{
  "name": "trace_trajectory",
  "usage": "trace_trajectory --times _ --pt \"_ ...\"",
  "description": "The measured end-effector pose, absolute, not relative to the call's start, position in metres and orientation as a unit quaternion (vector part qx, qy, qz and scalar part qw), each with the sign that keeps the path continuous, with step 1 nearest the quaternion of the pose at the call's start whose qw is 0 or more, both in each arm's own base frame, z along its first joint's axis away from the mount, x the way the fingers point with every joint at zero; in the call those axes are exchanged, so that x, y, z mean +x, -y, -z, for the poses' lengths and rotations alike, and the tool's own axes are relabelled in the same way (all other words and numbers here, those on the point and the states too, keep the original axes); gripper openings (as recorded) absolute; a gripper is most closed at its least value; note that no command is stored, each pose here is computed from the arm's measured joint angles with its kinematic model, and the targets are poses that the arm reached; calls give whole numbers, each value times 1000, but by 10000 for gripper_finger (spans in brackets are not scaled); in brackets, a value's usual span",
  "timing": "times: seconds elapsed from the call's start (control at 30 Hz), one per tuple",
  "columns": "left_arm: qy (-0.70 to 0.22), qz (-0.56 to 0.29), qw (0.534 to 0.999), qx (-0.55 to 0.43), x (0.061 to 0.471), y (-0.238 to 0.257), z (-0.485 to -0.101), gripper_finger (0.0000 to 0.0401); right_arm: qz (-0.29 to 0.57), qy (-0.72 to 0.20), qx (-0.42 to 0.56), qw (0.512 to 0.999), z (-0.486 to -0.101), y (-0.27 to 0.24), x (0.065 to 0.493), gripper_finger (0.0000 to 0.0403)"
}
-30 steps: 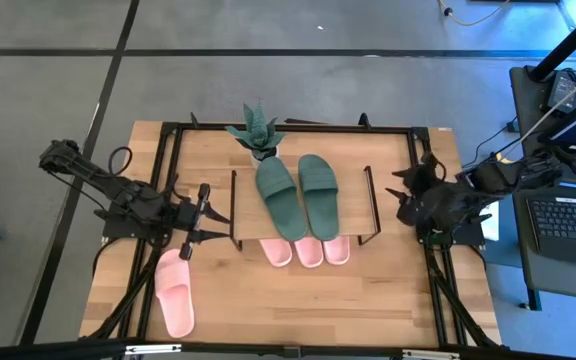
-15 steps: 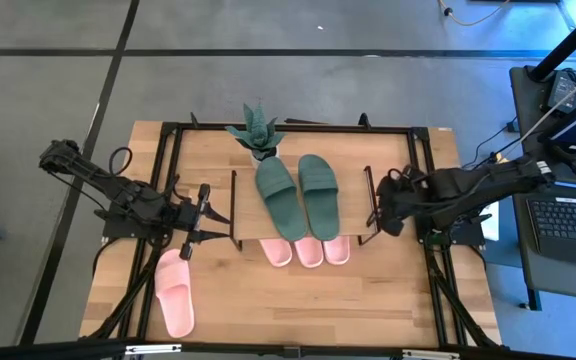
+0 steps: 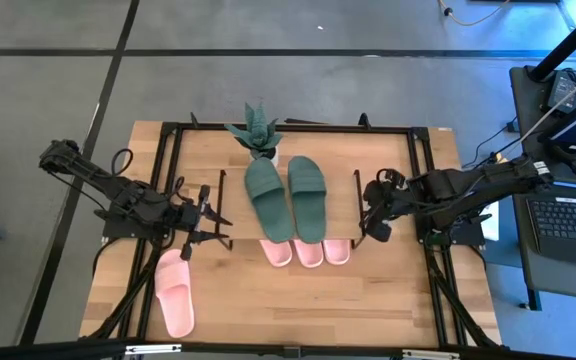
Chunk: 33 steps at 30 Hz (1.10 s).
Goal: Pick and place slides into the shelf
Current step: Adjust the shelf
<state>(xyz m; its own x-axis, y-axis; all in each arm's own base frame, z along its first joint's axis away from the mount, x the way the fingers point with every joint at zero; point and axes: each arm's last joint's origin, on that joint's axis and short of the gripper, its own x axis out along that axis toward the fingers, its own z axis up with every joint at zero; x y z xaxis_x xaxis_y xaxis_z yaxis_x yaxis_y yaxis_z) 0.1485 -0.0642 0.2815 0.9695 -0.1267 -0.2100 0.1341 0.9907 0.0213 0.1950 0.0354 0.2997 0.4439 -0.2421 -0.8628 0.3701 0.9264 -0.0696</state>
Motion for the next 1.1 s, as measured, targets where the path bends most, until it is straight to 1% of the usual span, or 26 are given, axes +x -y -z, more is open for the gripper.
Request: trace_trajectory --times 0.27,0.37,0.5,0.63,0.73,0.8,0.9,1.0,1.1 --pt "-105 66 992 18 148 64 -281 132 164 -454 62 874 -305 -30 206 220" --pt "-107 66 992 18 148 64 -281 132 141 -445 72 882 -307 -27 211 220" --pt "-118 65 991 22 148 64 -279 132 140 -454 75 877 -305 -23 211 220" --pt "-126 63 990 14 148 64 -277 132 157 -453 57 876 -308 -18 210 220" --pt "-126 63 990 14 148 64 -277 132 195 -459 48 866 -317 -15 205 220" --pt "-127 63 990 14 148 64 -277 132 233 -445 39 864 -324 -12 203 220" --pt "-126 63 990 14 148 64 -277 132 252 -420 29 871 -339 -11 201 220" --pt "-126 63 990 14 148 64 -277 132 265 -441 5 858 -343 -9 194 220" --pt "-127 63 990 14 148 64 -277 132 288 -472 12 833 -338 -5 187 220"
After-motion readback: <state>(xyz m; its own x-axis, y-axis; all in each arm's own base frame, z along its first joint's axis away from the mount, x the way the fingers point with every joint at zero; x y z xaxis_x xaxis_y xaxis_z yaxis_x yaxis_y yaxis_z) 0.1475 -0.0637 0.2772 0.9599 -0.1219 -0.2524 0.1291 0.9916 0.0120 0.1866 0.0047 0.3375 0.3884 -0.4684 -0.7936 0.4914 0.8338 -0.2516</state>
